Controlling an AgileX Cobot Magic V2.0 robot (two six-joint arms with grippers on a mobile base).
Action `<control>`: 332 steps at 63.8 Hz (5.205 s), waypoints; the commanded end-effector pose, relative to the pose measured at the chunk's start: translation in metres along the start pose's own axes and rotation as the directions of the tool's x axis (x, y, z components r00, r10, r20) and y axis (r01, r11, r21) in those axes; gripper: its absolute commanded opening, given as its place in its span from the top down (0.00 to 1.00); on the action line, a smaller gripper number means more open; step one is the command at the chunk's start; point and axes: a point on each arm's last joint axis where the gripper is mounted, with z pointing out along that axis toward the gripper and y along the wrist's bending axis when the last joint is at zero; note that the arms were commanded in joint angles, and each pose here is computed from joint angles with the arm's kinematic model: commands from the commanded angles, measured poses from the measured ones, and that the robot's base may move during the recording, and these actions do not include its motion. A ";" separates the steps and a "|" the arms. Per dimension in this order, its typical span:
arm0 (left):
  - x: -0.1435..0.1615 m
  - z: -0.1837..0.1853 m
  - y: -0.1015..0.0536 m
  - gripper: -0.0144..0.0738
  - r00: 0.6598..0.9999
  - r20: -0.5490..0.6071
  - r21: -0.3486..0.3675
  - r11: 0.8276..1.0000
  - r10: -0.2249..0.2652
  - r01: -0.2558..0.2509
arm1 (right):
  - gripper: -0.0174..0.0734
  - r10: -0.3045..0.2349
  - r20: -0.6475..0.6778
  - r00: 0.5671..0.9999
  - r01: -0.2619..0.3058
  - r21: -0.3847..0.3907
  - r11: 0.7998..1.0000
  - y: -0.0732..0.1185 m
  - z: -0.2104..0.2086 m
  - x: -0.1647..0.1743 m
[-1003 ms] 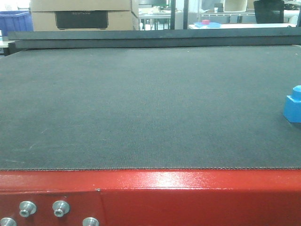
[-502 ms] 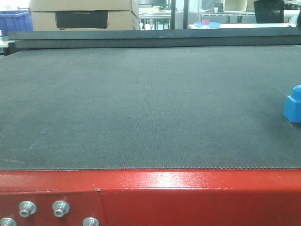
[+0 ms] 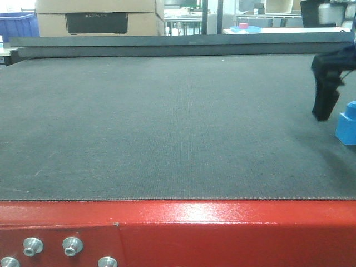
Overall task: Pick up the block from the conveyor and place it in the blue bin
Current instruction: 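Close the right gripper on the blue block and lift it, then lower the left gripper onto the green block and close it, then lift the green block off the belt with the left gripper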
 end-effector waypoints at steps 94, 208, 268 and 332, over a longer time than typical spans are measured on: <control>0.027 0.195 0.065 0.15 0.635 -0.770 -0.080 0.997 -0.061 -0.002 | 0.98 -0.100 0.372 0.923 0.136 -0.071 0.988 0.031 -0.116 0.064; 0.016 0.217 0.012 0.96 0.757 -0.654 0.024 1.000 0.017 -0.001 | 0.98 -0.042 0.327 0.944 0.037 0.022 0.999 -0.003 -0.093 0.062; -0.017 0.044 -0.003 0.96 0.987 -0.157 0.048 0.998 0.041 -0.034 | 0.98 -0.019 0.737 0.676 0.035 -0.006 0.999 -0.009 -0.201 0.160; -0.033 -0.024 -0.005 0.96 0.985 0.172 0.075 0.997 0.019 -0.033 | 0.98 -0.001 0.886 0.464 0.040 -0.019 0.999 -0.013 -0.242 0.214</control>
